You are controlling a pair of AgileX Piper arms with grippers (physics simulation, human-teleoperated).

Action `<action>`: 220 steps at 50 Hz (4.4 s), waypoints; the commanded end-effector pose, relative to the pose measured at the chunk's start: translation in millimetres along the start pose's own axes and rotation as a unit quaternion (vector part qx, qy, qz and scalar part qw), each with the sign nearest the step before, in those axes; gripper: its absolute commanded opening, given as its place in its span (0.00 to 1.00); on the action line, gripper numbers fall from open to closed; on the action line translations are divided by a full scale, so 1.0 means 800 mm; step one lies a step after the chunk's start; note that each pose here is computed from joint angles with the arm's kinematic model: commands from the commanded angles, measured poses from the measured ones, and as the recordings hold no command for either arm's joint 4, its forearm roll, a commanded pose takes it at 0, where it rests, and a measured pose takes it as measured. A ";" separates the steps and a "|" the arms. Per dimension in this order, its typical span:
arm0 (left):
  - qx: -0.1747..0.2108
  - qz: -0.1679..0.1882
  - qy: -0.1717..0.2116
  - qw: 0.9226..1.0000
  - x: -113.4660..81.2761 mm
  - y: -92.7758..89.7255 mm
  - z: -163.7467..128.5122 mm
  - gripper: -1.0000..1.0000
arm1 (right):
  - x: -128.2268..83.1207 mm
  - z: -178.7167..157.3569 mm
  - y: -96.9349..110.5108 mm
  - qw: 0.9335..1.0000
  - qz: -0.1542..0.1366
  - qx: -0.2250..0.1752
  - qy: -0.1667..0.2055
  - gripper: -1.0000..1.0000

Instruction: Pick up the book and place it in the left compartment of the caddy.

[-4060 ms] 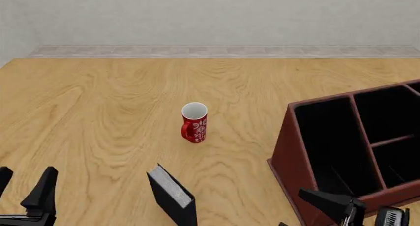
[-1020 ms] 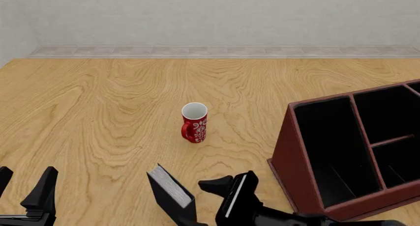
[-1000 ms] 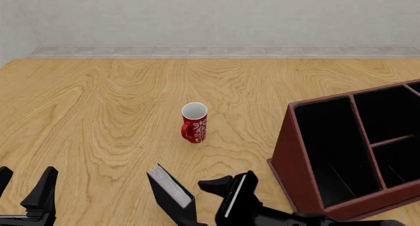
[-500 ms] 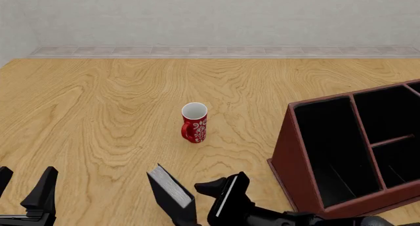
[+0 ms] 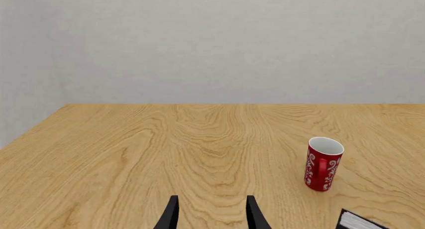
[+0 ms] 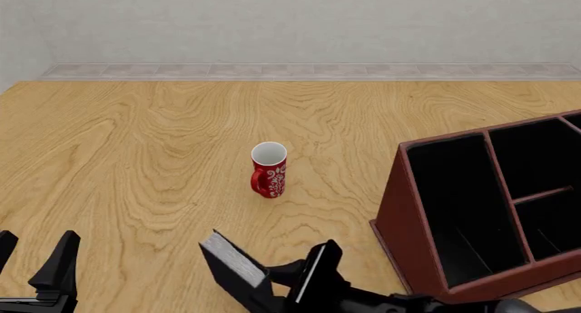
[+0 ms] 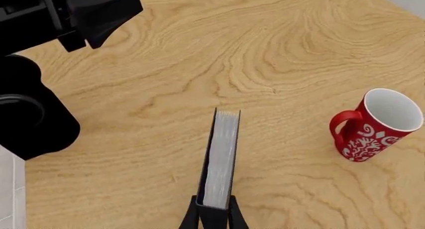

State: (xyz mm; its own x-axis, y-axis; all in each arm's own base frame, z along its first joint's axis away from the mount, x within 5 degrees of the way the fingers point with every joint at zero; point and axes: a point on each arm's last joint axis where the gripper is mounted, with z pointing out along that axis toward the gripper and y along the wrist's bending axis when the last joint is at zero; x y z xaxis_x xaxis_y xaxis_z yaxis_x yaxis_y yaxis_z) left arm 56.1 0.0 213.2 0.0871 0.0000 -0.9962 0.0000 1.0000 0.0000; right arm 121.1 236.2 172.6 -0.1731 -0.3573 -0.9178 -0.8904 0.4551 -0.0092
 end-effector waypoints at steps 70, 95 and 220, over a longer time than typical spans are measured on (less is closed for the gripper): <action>0.000 0.000 0.000 1.000 0.000 0.000 0.000 1.00 | -0.068 -0.105 -0.007 0.993 -0.035 0.015 -0.112 0.00; 0.000 0.000 0.000 1.000 0.000 0.000 0.000 1.00 | -0.086 -0.159 -0.012 0.987 -0.059 0.033 -0.145 0.00; 0.000 0.000 0.000 1.000 0.000 0.000 0.000 1.00 | -0.064 -0.346 -0.016 0.960 -0.064 0.188 -0.196 0.00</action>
State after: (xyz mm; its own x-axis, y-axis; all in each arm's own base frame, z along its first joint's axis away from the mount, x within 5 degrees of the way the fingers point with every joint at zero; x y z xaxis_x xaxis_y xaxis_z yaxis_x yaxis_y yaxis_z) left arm 56.1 0.0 213.2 0.0871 0.0000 -0.9962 0.0000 1.0000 0.0000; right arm 34.6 34.9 323.8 0.1588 -0.1570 -0.9747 -0.6904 0.6881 -0.2233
